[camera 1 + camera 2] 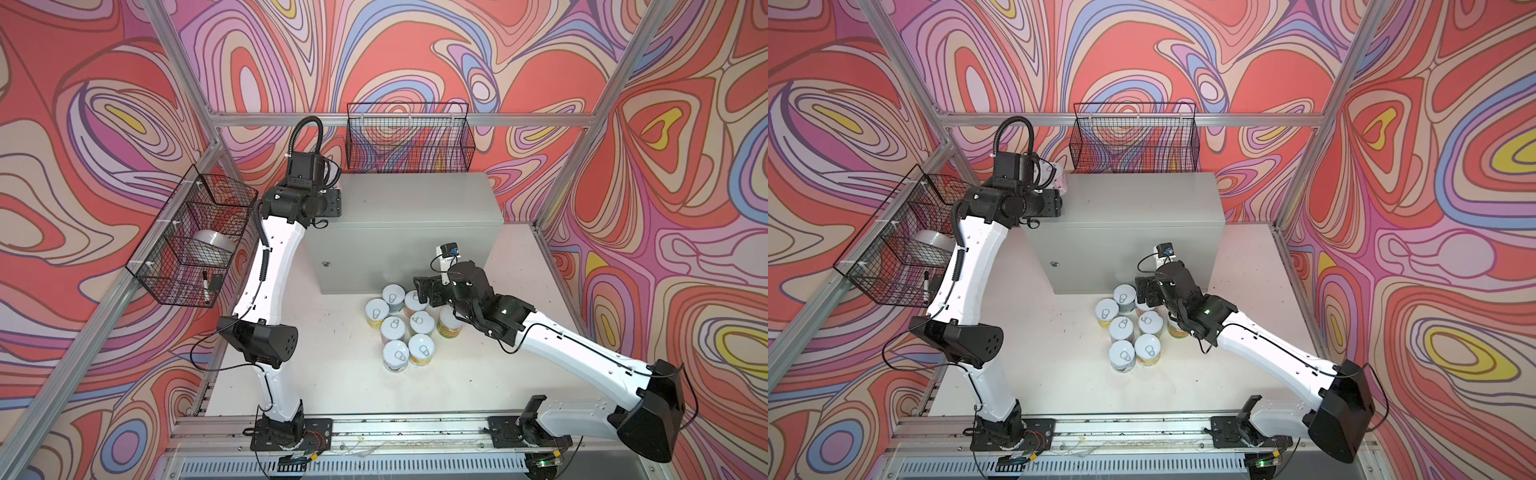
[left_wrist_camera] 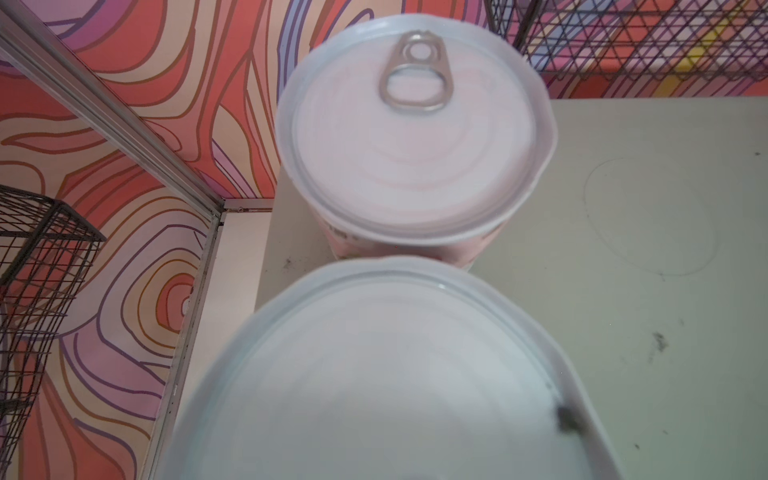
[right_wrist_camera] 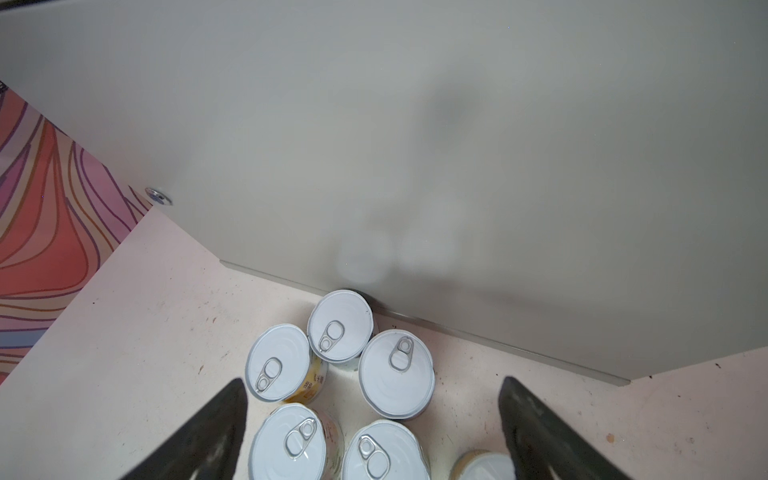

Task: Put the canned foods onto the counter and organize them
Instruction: 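Lower the can beside the pink can on the cabinet and open the left gripper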

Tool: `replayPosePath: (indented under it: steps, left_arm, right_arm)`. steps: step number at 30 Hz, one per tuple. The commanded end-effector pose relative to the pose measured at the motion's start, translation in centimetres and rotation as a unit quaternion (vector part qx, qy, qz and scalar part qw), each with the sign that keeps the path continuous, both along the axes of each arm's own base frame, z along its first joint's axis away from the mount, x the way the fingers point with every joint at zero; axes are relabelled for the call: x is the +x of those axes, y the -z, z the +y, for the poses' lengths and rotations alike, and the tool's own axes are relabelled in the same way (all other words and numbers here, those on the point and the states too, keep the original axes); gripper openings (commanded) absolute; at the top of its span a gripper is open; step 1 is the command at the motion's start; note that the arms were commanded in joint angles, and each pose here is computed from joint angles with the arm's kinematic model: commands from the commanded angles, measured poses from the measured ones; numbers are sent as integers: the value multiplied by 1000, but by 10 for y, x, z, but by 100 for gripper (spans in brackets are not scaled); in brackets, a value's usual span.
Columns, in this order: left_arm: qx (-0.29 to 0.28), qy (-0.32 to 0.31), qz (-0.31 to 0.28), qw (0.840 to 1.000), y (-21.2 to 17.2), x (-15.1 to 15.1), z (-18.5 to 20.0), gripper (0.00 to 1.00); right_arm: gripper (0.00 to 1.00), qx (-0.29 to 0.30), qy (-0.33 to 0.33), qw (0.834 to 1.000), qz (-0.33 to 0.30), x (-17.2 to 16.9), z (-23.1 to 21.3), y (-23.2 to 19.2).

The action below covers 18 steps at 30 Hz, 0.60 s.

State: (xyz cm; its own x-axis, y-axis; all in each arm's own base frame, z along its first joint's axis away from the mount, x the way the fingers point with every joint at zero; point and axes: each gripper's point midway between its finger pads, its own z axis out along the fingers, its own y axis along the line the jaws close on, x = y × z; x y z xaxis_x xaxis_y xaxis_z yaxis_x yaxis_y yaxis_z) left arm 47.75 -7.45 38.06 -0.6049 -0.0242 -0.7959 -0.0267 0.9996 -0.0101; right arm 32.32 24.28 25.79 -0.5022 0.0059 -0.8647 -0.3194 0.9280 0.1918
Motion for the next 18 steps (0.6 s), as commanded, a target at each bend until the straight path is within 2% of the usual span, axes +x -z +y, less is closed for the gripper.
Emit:
replayPosePath:
  steps: [1,12,13,14,15,16,18]
  left_arm:
    - [-7,2,-4,1000,2,9,-2,0]
    - [4,-11,5,1000,11,13,2,0]
    - [6,-12,6,1000,12,13,3,5]
    - [6,-12,6,1000,13,12,3,15]
    - [5,-12,5,1000,13,11,3,36]
    - [3,-10,4,1000,13,11,2,50]
    - [-1,-8,-5,1000,8,8,3,70]
  right_arm:
    - [97,10,2,1000,-8,-1,-4,-5]
    - [97,18,6,1000,-8,-1,-9,-5]
    - [97,18,6,1000,-7,-2,-9,-5]
    - [97,19,6,1000,-9,-2,-9,-6]
    - [97,19,6,1000,-9,-2,-9,-6]
    - [97,19,6,1000,-10,-2,-9,-7]
    - [97,19,5,1000,-9,-2,-8,-7]
